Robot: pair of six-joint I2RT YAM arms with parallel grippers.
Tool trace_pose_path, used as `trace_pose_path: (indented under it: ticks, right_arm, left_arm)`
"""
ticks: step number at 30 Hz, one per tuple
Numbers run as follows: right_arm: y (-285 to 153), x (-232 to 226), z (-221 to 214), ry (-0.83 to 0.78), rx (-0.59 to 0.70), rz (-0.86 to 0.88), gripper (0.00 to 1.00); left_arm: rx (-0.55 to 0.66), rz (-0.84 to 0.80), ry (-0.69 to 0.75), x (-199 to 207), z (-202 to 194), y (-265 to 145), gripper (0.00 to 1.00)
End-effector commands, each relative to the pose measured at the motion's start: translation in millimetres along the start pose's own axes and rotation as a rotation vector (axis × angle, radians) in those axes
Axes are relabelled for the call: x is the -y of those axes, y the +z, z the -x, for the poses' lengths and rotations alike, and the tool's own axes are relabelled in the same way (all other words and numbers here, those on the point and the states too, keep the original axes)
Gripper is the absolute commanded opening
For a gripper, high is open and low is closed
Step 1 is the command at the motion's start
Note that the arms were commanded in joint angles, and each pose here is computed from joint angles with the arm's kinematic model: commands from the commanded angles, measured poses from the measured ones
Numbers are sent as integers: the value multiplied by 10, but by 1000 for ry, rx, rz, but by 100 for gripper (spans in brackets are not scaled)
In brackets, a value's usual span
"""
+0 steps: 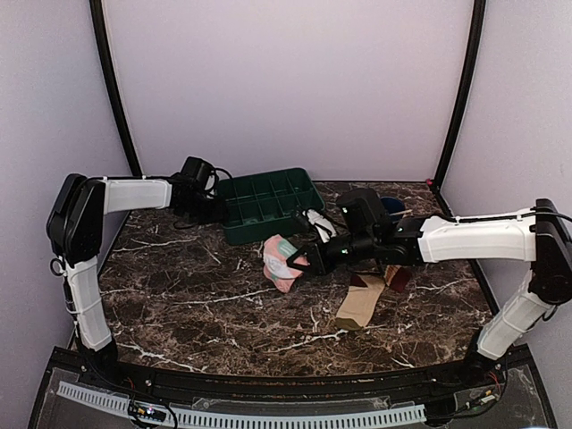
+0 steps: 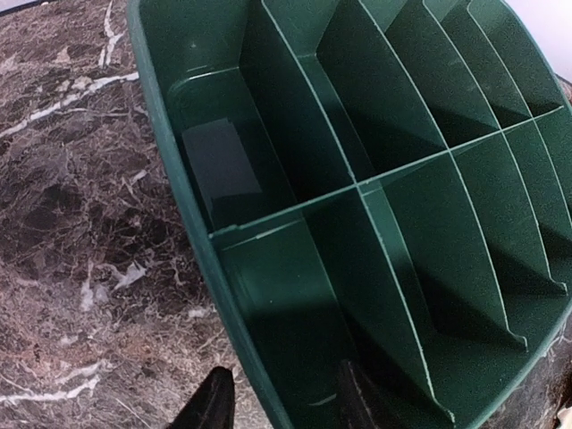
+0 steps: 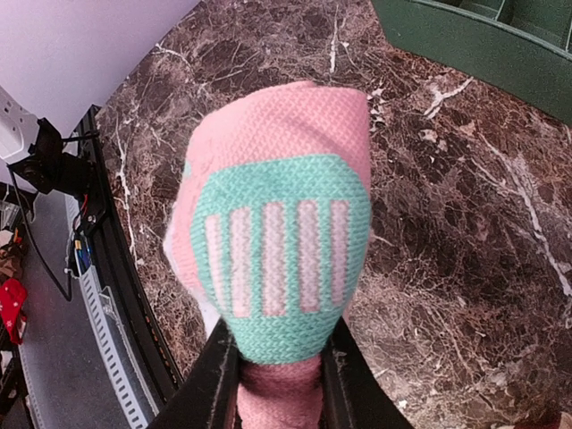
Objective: Roll the socks
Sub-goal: Move the storage box to the center of the board.
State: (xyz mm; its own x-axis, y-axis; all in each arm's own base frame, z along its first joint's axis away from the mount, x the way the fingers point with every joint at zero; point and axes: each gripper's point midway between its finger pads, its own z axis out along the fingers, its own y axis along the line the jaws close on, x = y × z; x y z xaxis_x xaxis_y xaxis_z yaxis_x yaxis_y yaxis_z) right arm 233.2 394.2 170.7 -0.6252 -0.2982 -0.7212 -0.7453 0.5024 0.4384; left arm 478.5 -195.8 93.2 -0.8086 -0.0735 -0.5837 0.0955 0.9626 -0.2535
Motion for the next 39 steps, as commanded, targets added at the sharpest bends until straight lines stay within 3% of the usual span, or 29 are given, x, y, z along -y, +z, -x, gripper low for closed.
trace_pose_path:
  ticks: [1, 3, 8, 9, 28, 34, 39]
  right_arm:
    - [-5, 23, 152, -25, 29, -20, 0]
    - [-14, 37, 174, -28, 34, -33, 0]
    - [-33, 83, 232, -36, 45, -68, 0]
    - [-36, 84, 246, -39, 48, -72, 0]
    - [-225, 252, 740, -145, 122, -274, 0]
    - [-127, 389, 746, -166, 97, -341, 0]
    - [-106, 480, 748, -202, 85, -407, 0]
  left_arm:
    - [-33, 1, 4, -20, -33, 4, 36]
    - [-39, 7, 7, -31, -55, 24, 32]
    - [-61, 0, 6, -41, -140, 77, 1]
    - [-65, -4, 3, -36, -160, 79, 0]
    - [-121, -10, -30, 223, -838, -212, 0]
    - [-157, 76, -151, 163, -1165, -407, 0]
    - [-173, 161, -333, 10, -1532, -604, 0]
